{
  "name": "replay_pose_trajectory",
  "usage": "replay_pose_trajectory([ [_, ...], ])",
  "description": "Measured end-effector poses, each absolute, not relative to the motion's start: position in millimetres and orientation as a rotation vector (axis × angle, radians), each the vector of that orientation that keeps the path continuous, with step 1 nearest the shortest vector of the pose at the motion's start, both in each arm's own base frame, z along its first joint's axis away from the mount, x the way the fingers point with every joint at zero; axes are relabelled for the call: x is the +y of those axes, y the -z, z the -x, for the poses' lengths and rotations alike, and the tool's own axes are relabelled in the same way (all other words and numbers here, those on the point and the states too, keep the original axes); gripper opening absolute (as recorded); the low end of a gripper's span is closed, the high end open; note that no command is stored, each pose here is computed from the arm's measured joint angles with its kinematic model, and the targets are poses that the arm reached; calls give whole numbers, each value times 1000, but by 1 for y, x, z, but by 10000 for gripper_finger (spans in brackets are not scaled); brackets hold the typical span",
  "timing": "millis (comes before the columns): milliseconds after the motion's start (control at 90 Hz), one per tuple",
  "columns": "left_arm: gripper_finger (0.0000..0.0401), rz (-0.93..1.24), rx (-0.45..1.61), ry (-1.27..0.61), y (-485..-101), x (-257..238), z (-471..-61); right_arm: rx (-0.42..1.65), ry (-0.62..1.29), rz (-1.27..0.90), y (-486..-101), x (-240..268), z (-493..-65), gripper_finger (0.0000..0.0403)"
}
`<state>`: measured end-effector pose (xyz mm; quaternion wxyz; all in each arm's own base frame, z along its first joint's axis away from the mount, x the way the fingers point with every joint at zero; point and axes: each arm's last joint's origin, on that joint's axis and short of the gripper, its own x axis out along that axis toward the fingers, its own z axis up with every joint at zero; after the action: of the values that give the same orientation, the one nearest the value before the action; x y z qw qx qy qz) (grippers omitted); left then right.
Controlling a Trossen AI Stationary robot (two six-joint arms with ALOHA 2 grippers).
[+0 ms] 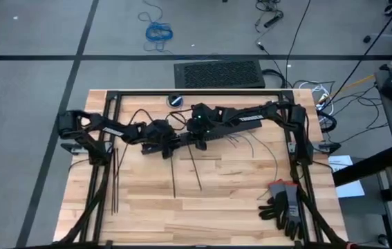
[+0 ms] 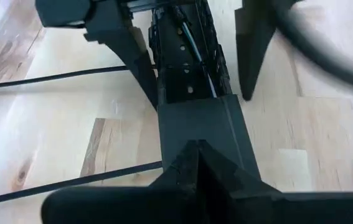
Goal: Ziptie cables
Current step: Close the black cable duct
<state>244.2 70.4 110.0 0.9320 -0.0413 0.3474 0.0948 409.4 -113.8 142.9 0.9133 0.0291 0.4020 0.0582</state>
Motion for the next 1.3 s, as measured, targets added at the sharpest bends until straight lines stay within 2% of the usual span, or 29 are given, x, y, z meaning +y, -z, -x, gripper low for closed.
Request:
replay_pose_trajectory([
  [300,337,103,658,-219,-104,68,-235,831,-114,-72,-143,-114,-409,0],
  [544,289,126,595,-228,-94,70,-243,839,-105,-90,-142,-114,-409,0],
  [689,274,152,578,-221,-86,70,-247,838,-102,-94,-142,-114,-409,0],
  [1111,271,152,586,-214,-82,69,-247,794,-103,-129,-131,-107,-421,0],
  [1300,271,157,595,-216,-82,69,-247,784,-106,-127,-139,-106,-421,0],
])
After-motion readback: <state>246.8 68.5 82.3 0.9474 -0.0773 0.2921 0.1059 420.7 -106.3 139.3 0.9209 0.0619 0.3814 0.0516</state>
